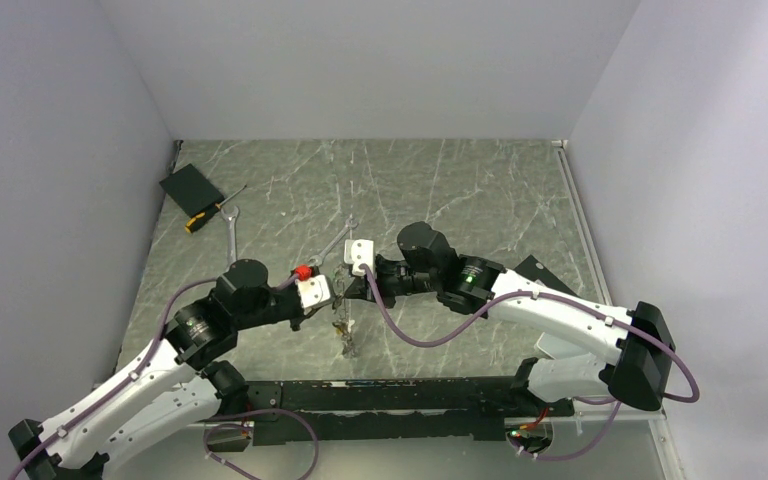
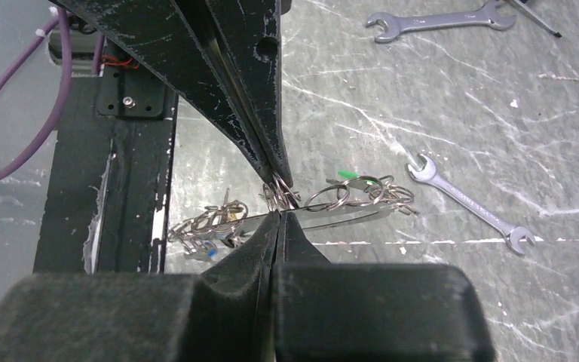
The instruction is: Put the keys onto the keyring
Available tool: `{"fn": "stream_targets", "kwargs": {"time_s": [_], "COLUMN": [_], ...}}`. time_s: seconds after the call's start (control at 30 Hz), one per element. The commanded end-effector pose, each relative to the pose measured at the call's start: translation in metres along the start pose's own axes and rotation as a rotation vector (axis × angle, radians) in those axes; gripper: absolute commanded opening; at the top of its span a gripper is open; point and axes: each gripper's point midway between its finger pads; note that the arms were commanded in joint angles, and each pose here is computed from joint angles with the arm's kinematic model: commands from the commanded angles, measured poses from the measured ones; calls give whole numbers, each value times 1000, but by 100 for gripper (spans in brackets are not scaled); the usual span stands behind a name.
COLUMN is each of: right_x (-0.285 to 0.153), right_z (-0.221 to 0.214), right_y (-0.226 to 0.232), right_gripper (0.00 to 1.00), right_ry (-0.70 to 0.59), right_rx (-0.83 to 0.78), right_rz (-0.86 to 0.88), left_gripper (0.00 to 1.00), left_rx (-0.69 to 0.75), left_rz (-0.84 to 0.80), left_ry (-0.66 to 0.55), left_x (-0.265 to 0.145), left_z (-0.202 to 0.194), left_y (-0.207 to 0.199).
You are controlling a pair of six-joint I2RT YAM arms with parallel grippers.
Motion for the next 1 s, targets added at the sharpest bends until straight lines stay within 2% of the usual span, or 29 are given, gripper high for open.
{"fn": "stream_targets", "kwargs": {"time_s": [0.0, 0.5, 0.97], "right_x": [-5, 5, -1], "right_z": [37, 23, 31], "right_y": [-8, -11, -17], "right_gripper": [0, 0, 0], "right_ry": [-110, -64, -80], "right_rx": [-42, -27, -53], "right_rz": [-16, -14, -53], "left_gripper": [0, 0, 0], "left_rx": [50, 54, 43], "left_rz": [-41, -38, -48], "left_ry": [-59, -82, -73], "left_x": [-2, -4, -3], "left_z": [18, 22, 19], "left_y": [-7, -7, -10]}}
Point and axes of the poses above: each gripper's point midway between its finger pads, its own x axis out along the fingers, its own y axis along the line the jaws close on, z = x × y, and after that the axes turned 1 degree about -x, right-handed
